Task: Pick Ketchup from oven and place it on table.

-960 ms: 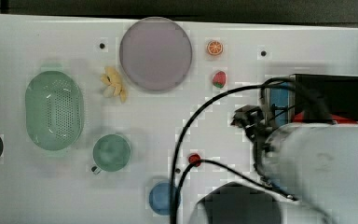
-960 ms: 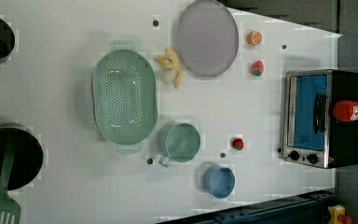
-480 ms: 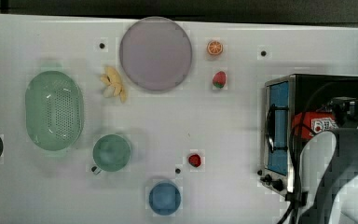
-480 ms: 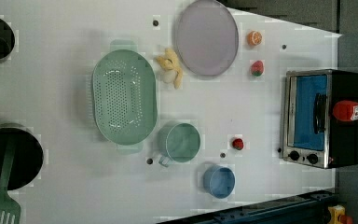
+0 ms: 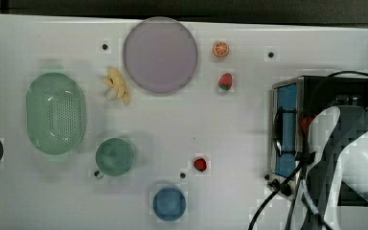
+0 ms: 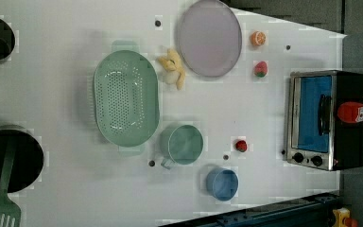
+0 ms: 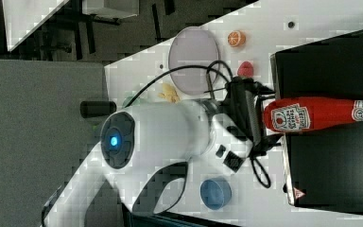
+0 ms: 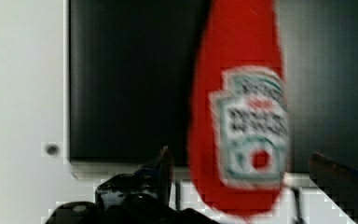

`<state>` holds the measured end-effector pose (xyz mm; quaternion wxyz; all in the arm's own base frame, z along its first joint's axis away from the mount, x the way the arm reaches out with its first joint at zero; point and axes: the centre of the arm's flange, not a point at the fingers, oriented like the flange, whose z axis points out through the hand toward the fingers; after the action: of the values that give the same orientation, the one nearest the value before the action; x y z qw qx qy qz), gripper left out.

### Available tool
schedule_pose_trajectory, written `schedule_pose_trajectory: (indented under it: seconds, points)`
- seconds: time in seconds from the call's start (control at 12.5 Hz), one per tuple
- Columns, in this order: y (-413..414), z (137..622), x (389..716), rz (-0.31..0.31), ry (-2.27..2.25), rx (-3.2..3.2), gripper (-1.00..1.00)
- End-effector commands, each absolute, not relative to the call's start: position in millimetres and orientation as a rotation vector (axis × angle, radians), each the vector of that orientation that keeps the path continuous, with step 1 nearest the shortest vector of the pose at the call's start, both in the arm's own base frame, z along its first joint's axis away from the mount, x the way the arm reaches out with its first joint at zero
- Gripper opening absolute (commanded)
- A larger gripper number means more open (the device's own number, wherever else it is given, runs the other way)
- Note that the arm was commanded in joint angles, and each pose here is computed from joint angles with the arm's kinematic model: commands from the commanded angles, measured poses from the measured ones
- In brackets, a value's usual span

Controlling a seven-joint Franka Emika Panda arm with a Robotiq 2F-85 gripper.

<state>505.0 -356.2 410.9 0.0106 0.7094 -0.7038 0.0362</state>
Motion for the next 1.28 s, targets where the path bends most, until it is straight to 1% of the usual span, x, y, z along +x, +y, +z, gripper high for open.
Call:
schedule_pose_trajectory:
  seconds: [0.08,0.24,0.32,0.4,0.48,0.56,0.64,0.72,0.8,0.88,0.96,1.12,1.2,1.28]
  points:
    - [-373.8,389.6,501.0,0.088,-2.211,2.157,1.00]
    - [-376.1,369.6,500.9,0.045,-2.253,2.135,1.00]
    - [-376.2,367.6,500.7,0.039,-2.261,2.133,1.00]
    - [-376.5,366.6,500.6,0.041,-2.260,2.132,0.65]
    - [-375.9,367.7,501.6,0.044,-2.259,2.135,0.37]
    - [-373.8,372.0,504.6,0.056,-2.255,2.144,0.24]
    - [-374.7,372.2,504.0,0.057,-2.255,2.142,0.24]
    - [-370.6,384.6,511.5,0.089,-2.246,2.163,0.24]
    - [-365.9,414.9,523.6,0.163,-2.225,2.198,0.24]
    - [-358.7,444.6,532.7,0.211,-2.204,2.231,0.24]
    - [-339.2,488.1,540.6,0.202,-2.171,2.290,0.24]
    - [-312.6,525.2,542.2,0.129,-2.133,2.356,0.24]
    - [-272.7,552.9,546.1,0.074,-2.007,2.423,0.24]
    - [-249.5,561.6,550.8,0.067,-1.946,2.467,0.24]
